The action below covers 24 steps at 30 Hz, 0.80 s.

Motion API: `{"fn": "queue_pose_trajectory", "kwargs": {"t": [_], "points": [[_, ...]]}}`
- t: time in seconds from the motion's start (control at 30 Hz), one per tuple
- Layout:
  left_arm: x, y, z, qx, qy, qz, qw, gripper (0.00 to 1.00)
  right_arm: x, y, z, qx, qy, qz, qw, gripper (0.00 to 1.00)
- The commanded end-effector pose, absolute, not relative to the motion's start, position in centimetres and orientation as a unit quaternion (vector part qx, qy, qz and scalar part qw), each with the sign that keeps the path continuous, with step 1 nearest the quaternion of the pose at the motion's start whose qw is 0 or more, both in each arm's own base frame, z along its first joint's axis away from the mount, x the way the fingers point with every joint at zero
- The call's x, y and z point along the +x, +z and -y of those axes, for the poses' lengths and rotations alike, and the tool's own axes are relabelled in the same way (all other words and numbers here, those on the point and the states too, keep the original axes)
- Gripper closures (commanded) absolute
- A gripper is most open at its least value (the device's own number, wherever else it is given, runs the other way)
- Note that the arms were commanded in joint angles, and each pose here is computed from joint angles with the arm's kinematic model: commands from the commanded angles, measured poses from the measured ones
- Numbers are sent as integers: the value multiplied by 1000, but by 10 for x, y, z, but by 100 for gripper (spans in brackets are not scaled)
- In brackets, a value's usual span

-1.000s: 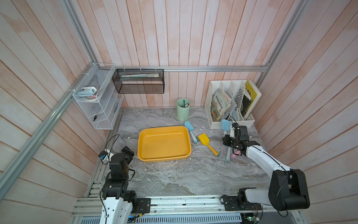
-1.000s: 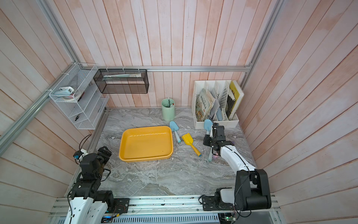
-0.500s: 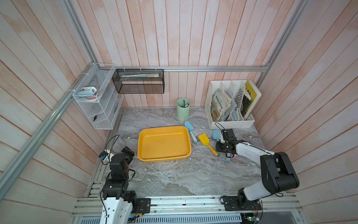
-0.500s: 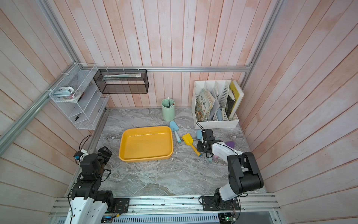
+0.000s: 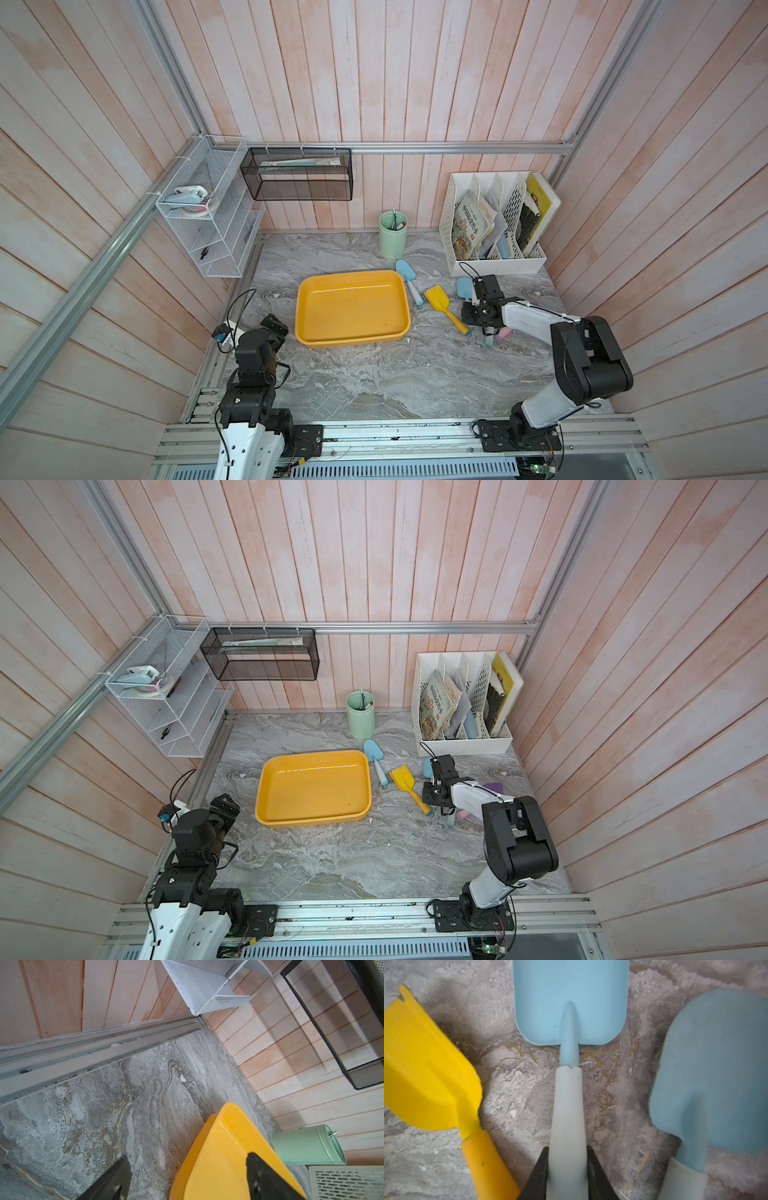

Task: Take the shovel out of the storage box
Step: Place the shovel at the center of the board.

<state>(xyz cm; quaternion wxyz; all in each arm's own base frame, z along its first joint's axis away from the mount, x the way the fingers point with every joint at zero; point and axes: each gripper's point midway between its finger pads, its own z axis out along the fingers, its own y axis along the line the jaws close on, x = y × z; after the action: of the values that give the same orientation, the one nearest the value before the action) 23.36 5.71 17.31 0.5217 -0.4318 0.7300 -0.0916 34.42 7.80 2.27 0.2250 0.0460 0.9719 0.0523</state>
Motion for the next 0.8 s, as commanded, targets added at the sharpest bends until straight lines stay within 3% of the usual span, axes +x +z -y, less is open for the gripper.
{"fn": "queue_pose_trajectory", "kwargs": {"t": [0.0,0.07,0.4,0.47,0.67,0.77], "points": [[231,168,-59,-431,-82,-734,518,10,334,12,-78,54,52,-979,190,100],[231,167,-58,-433,-84,-735,515,10,332,11,-77,54,49,-980,185,89],[233,167,-57,-434,-90,-733,515,10,332,25,-76,58,43,-978,194,62],[233,169,-57,-434,-90,-733,517,10,333,32,-76,59,45,-977,202,51],[234,180,-60,-428,-82,-729,528,10,344,74,-73,65,30,-966,249,50],[238,196,-63,-417,-72,-723,546,10,355,121,-68,68,17,-947,313,45]]}}
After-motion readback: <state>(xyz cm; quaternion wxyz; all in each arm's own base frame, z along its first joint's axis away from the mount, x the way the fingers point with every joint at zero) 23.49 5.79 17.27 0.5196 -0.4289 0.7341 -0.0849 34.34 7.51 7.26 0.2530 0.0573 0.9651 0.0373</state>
